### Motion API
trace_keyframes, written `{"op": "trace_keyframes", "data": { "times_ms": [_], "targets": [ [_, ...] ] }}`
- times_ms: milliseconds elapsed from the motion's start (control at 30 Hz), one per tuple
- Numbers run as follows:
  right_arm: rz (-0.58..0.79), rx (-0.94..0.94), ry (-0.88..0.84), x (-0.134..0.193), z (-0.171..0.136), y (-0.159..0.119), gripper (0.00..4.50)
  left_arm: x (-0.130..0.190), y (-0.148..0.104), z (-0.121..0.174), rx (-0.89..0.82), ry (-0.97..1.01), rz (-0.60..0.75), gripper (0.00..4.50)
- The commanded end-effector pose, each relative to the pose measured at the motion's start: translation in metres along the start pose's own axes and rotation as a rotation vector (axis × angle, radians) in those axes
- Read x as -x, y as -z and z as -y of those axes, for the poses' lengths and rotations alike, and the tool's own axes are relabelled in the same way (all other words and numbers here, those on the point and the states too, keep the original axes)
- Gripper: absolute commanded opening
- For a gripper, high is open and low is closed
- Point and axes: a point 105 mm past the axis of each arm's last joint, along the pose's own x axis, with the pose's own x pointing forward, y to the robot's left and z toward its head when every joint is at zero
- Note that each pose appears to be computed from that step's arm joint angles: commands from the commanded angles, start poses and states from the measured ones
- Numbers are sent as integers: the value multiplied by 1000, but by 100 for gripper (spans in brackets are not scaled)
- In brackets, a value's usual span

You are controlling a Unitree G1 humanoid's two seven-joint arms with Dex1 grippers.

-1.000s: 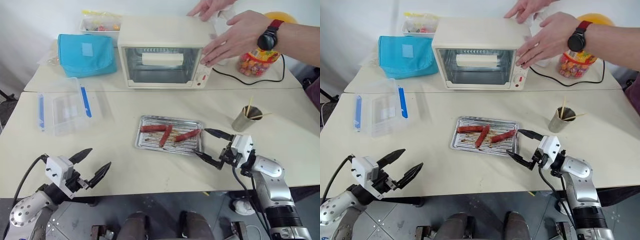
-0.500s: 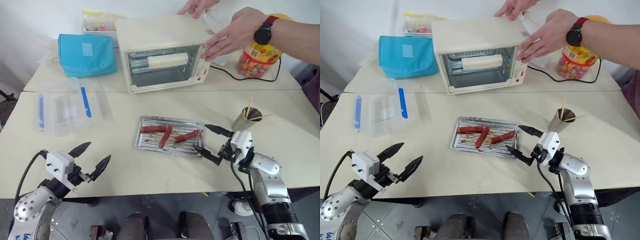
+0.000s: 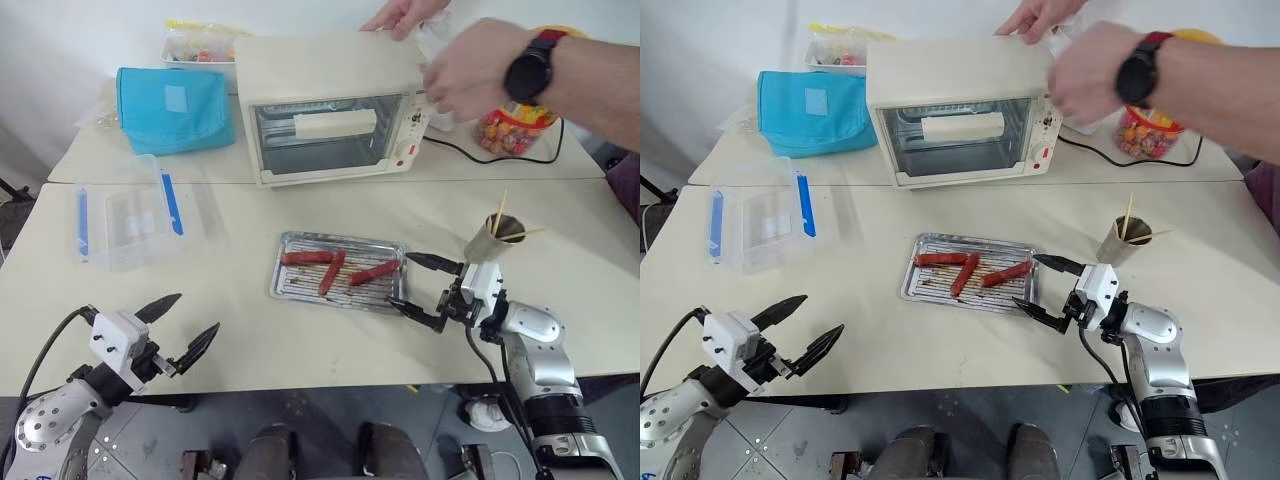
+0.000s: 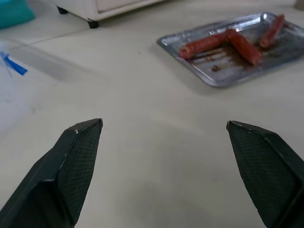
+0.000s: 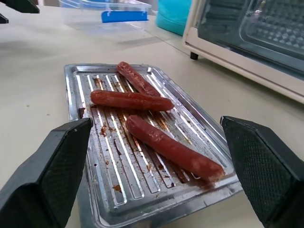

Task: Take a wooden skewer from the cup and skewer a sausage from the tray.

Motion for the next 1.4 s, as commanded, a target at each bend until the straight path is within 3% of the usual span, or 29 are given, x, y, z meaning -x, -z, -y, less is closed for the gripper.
{"op": "trace_keyframes", "data": {
  "times_ms": [33, 333, 1400],
  "targets": [
    [20, 39, -22, 1, 5, -5, 450, 1, -9, 0, -72, 16, 16, 443],
    [31, 14, -19, -1, 6, 0, 450, 0, -5, 15, -61, -1, 42, 443],
    [-18, -4, 14, 13, -1, -7, 450, 2, -1, 16, -55, -29, 41, 443]
  ]
}}
